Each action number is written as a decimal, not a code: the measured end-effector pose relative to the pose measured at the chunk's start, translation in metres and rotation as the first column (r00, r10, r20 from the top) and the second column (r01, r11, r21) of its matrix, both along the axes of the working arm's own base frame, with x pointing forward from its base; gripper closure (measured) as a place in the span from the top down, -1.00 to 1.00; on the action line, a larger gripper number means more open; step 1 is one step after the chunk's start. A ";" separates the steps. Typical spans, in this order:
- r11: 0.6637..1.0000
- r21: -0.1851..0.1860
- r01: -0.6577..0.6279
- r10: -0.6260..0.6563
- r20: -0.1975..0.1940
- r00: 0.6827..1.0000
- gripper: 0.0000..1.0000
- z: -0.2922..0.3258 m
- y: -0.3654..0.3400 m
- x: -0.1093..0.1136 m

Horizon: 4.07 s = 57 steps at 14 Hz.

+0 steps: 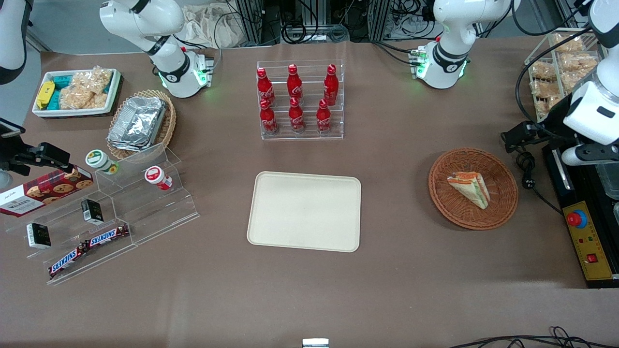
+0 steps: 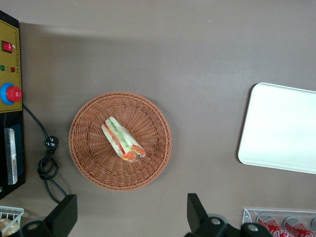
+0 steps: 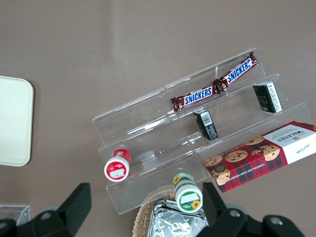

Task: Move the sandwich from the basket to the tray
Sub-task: 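Move the left gripper over the sandwich in the wicker basket, then lower the left gripper onto the wrapped sandwich and close on it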

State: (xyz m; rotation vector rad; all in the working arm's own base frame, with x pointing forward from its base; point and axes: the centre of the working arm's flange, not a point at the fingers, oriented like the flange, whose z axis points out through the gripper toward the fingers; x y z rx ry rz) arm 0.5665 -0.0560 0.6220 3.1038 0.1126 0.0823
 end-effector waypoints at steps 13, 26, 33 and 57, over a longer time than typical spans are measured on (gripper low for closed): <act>0.970 0.042 -0.238 0.242 -0.176 0.954 1.00 -0.083 0.004 -0.006; 0.830 0.074 -0.553 0.558 -0.158 0.815 0.99 -0.297 0.046 -0.050; 0.789 0.053 -0.612 0.613 -0.121 0.781 1.00 -0.361 0.073 -0.059; 0.676 0.019 -0.737 0.736 -0.075 0.673 1.00 -0.370 0.070 -0.046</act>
